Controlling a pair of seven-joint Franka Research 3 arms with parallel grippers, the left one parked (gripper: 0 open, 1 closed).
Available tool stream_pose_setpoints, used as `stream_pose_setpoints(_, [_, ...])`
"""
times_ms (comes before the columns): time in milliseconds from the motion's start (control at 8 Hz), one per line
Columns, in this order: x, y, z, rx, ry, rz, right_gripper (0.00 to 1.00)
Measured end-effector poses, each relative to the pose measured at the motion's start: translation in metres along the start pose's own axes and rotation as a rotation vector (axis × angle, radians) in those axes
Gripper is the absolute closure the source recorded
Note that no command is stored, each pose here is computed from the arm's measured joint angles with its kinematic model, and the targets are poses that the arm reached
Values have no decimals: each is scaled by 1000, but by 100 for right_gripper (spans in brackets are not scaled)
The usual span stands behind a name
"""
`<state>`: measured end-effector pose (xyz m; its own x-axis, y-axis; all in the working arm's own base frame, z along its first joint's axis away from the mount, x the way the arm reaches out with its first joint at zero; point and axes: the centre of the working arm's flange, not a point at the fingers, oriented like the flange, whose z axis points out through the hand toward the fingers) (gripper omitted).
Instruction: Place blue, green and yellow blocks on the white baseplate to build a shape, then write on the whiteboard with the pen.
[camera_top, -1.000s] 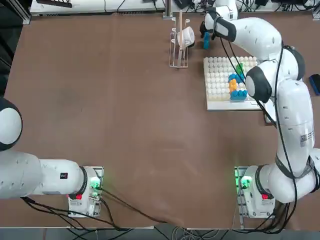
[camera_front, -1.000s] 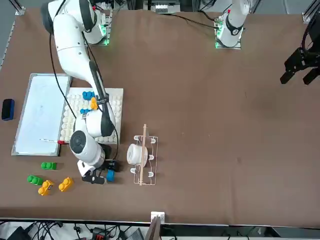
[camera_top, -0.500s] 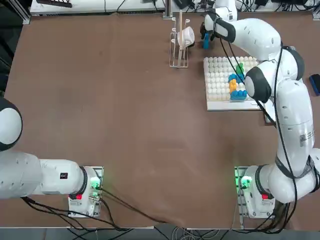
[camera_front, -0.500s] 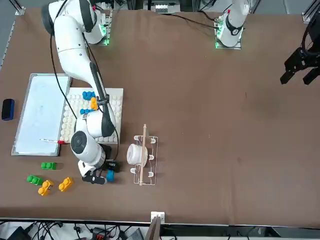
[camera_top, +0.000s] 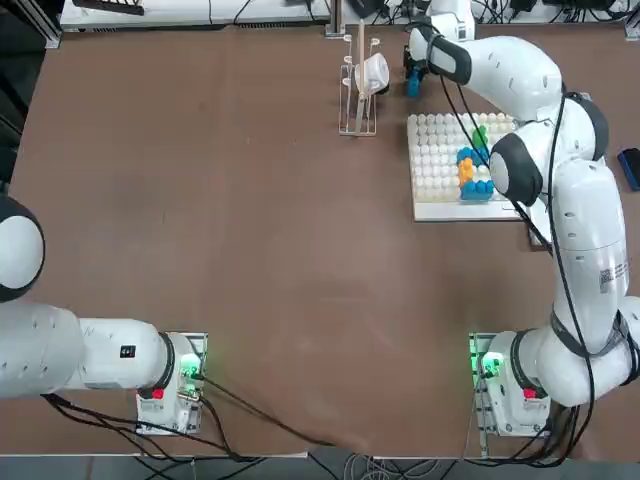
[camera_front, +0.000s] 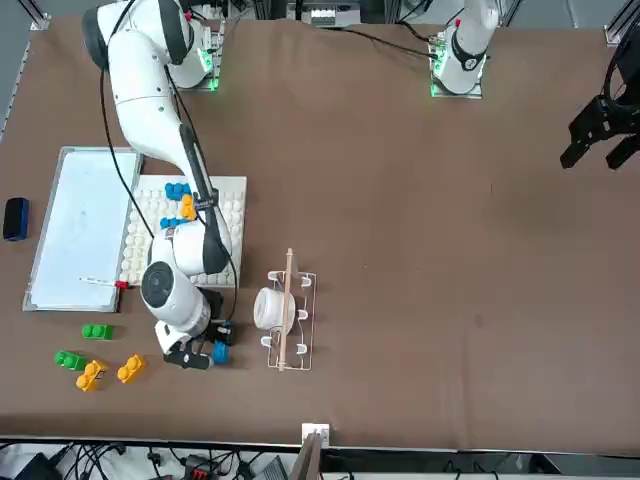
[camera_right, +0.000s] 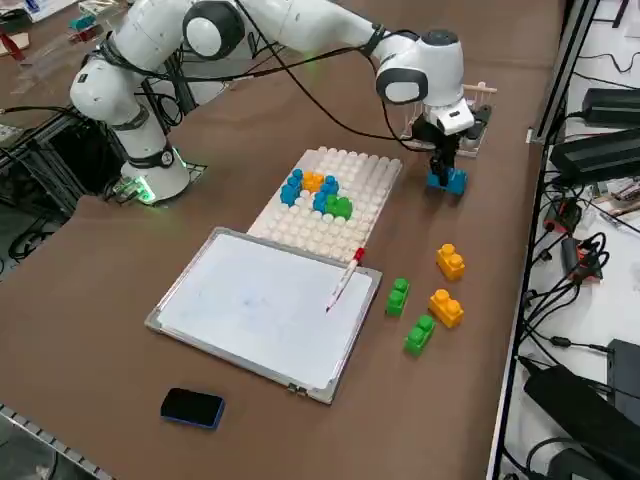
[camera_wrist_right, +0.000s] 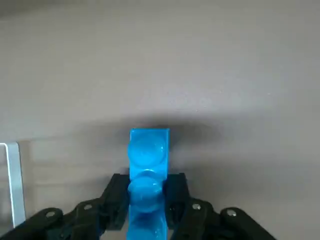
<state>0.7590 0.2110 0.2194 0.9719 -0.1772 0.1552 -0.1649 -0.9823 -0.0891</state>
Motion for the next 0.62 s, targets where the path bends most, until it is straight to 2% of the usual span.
stream_pose_setpoints(375, [15, 9, -24, -14, 33, 210, 60])
stream_pose_setpoints(625, [21, 14, -64, -24, 18, 407, 60])
